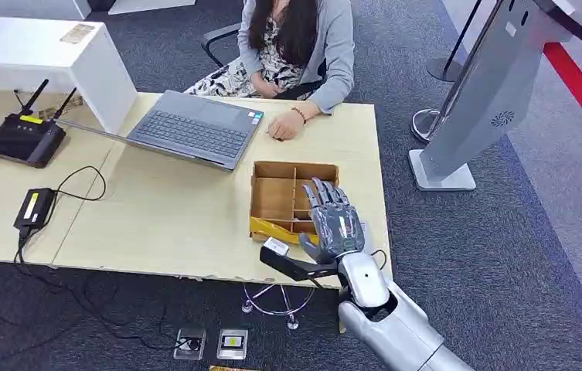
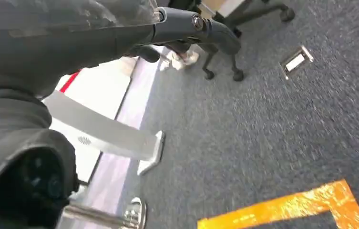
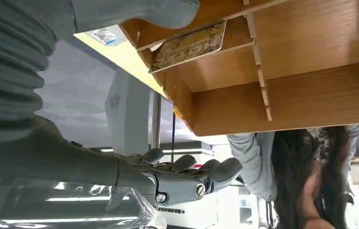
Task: Pass the card to the sensor for recognition and then transmit it.
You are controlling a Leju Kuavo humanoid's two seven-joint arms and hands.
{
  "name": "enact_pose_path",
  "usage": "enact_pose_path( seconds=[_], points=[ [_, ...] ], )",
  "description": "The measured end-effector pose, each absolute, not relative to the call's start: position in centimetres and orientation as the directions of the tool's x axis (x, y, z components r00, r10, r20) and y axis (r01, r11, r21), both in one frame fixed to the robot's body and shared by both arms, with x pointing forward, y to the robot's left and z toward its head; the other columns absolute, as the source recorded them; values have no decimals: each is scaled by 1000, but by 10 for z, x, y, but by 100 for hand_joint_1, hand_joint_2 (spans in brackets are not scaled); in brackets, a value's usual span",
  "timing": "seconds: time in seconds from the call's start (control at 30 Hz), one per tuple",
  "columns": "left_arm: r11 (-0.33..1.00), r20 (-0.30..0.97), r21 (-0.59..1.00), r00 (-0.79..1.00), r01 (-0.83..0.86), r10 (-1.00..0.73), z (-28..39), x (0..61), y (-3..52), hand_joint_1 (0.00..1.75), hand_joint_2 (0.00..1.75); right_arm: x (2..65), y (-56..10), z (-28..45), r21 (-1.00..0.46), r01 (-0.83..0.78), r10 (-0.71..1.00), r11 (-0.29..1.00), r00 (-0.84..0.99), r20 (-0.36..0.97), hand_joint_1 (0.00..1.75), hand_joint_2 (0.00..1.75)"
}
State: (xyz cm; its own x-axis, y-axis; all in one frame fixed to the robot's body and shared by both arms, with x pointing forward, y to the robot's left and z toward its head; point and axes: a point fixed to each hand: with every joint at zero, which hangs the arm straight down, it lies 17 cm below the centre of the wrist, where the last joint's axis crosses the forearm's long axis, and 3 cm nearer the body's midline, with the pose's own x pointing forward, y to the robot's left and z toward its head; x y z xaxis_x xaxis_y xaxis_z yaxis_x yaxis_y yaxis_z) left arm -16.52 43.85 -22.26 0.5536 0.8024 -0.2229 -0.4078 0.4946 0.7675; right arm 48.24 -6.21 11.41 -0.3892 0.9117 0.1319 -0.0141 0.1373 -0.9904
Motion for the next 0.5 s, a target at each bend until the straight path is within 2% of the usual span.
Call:
enact_pose_path(
  seconds=[0.5],
  points=[
    [531, -228, 739, 587, -415, 777, -231, -143, 421, 0, 0, 489, -56, 90, -989, -52, 911, 139, -385, 148, 0, 175]
  ],
)
